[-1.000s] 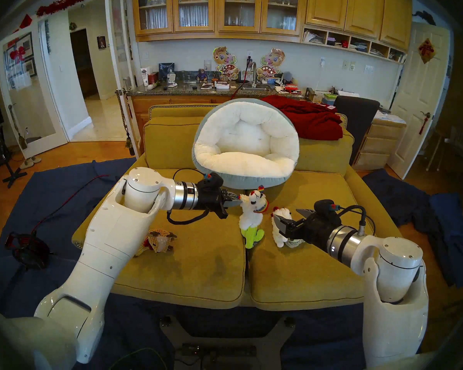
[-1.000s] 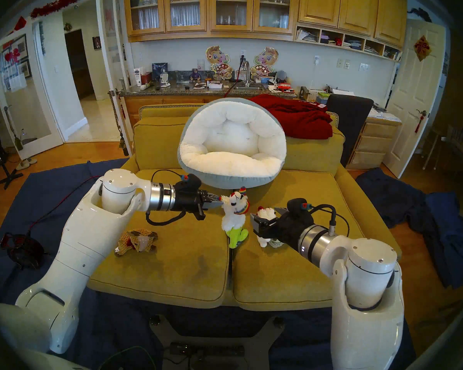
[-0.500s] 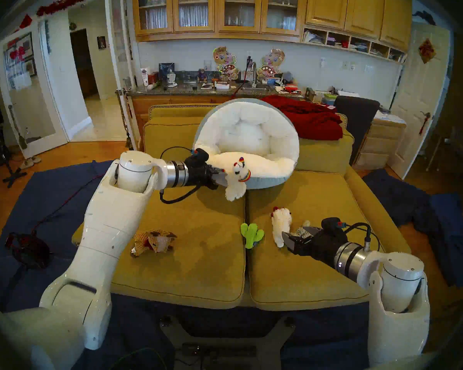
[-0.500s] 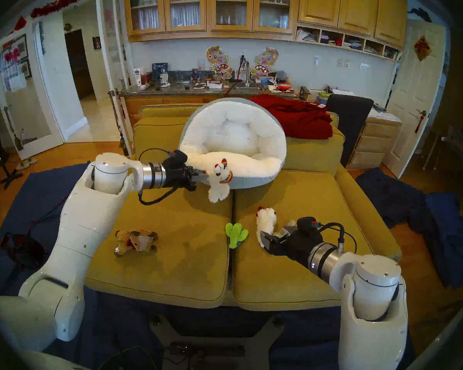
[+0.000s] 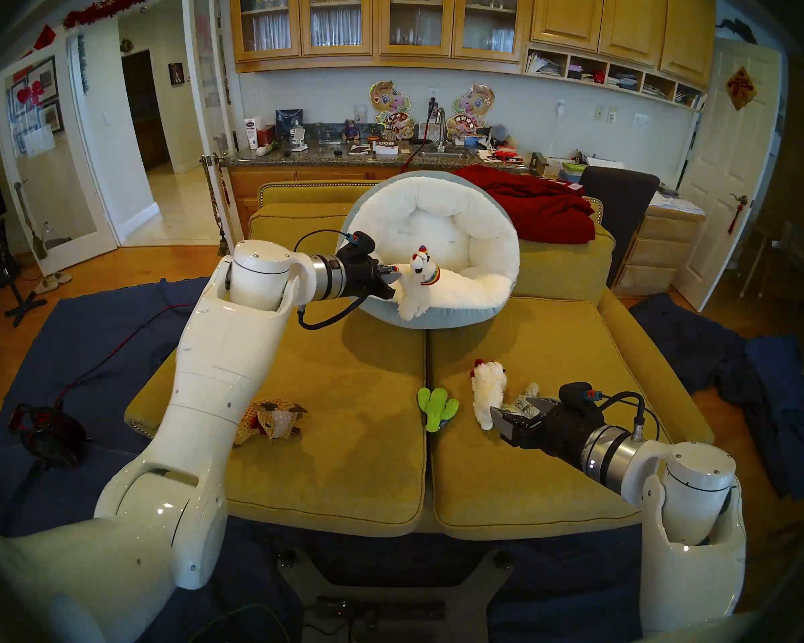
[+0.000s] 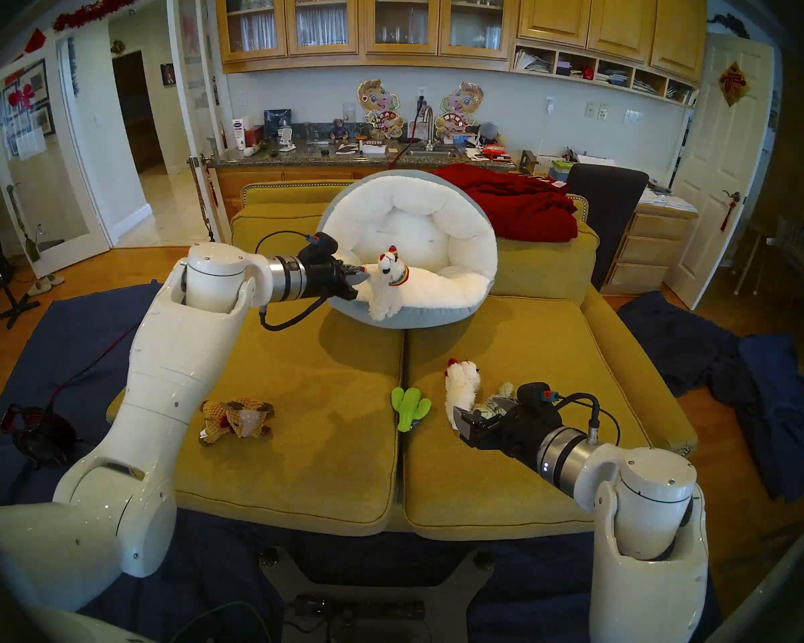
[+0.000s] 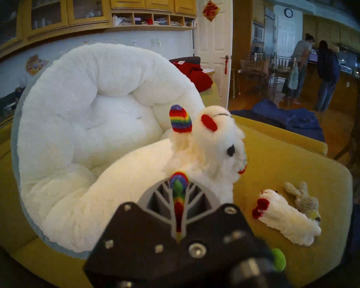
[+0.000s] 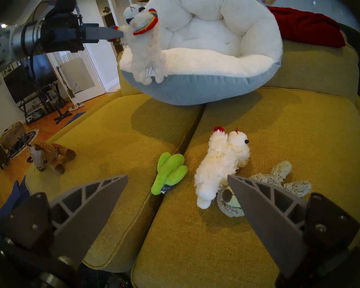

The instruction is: Put toys into dog bed

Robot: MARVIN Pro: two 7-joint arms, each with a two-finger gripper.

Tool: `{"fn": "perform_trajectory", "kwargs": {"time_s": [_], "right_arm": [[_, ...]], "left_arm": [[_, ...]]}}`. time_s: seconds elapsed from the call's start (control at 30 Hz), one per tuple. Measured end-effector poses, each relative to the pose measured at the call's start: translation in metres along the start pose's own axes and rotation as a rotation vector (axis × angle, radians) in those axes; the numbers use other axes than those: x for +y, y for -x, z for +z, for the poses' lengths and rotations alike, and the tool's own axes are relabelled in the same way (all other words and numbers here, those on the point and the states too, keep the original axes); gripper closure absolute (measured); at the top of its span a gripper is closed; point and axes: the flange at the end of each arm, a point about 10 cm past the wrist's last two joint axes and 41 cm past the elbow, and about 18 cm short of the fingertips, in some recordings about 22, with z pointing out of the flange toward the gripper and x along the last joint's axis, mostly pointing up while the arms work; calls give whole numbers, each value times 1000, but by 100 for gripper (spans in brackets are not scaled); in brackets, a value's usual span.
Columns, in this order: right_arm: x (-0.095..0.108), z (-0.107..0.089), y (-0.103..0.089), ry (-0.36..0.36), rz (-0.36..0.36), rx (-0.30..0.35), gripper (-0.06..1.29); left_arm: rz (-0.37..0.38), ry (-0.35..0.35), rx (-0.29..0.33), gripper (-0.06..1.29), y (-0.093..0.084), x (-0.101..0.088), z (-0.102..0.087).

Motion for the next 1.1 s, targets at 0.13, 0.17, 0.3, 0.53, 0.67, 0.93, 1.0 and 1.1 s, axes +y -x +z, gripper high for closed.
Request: {"fn": "perform_trajectory", "kwargs": {"time_s": [0.13,0.17,0.3,0.53,0.67,0.93,1.0,1.1], "right_arm": [[1,0,1,-2,1,-1,-1],[1,0,1,-3,1,-1,-1],[1,0,2,-5,1,-3,-1],[2,1,4,-7,3,-6,-1],[3,1,5,-9,5,-8,-1],[4,2,7,-12,8,-13,-1],[4,2,7,-12,9,-14,-1],[4,2,8,-13,11,-17,-1]], "left_arm": [[-28,-26,-17,125,0,-2,12],[-33,-31,-19,125,0,-2,14],[-44,-48,-8,125,-8,-2,19],[-52,-73,47,125,-34,-3,22],[-56,-91,75,125,-49,-5,22],[-75,-127,94,125,-64,-14,27],[-82,-135,90,125,-64,-16,28],[-97,-151,77,125,-62,-23,31]]}}
